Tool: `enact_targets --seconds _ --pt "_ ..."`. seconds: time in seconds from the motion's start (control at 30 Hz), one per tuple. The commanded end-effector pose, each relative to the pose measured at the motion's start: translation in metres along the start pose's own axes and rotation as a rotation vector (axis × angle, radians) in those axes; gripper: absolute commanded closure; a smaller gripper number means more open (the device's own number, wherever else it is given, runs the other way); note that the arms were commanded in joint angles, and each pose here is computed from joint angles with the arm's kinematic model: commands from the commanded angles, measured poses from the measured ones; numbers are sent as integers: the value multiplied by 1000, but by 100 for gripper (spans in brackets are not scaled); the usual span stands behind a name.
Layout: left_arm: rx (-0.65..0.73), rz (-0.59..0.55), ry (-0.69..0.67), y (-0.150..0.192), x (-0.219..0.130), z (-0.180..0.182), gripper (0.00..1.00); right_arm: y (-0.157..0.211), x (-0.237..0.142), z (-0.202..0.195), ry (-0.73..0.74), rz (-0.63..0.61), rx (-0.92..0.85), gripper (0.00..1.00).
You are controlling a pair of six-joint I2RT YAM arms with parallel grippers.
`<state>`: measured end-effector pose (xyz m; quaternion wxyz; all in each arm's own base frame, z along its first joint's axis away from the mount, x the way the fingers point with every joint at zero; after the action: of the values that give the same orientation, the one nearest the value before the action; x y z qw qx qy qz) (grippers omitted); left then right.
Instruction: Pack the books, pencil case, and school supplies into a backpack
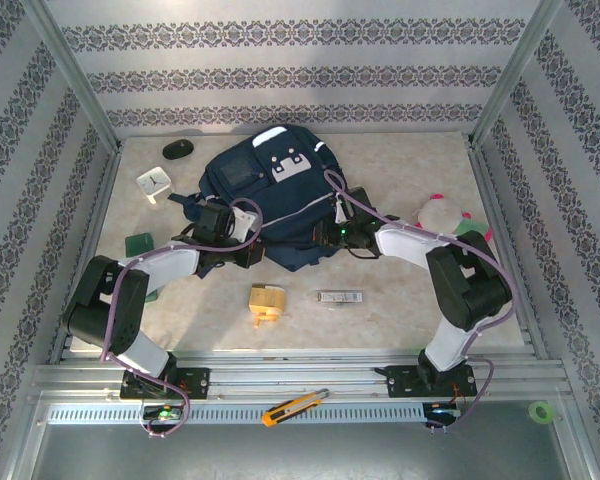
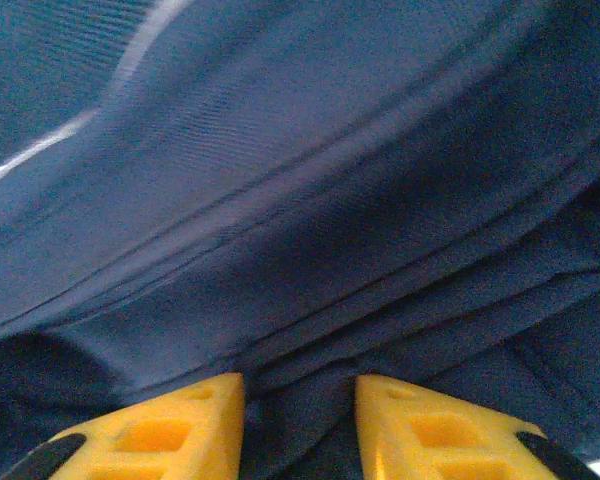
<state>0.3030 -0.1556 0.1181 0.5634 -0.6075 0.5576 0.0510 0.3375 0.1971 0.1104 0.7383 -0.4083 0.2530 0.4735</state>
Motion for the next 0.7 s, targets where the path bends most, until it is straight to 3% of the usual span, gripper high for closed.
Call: enact_targets --seconds 0.0,0.4,0.47,0.53,0.67 --pt "71 41 124 -6 9 -26 97 1 13 -10 54 -75 114 68" --pt "139 75 348 -29 45 -93 89 -9 21 0 35 -154 160 72" --pt "134 61 358 -33 48 -95 84 -11 19 3 20 -156 154 71" --pt "135 47 325 -35 47 -91 72 -14 13 6 4 -166 136 69" --pt "139 -8 283 -42 29 -80 50 -22 -12 16 -60 -189 68 56"
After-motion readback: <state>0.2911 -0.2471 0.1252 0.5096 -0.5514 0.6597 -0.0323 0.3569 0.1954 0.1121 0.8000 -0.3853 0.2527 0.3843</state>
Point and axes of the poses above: each hand's point on the last joint's axis, 136 mm out from that joint toward the fingers, its own x axis out along the fingers, its own z axis along the line the jaws close on, y = z × x, the point moved 7 cm from there along -x, back along the fingers, and after that the axes turned 6 degrees about x, right-handed, at the moved point
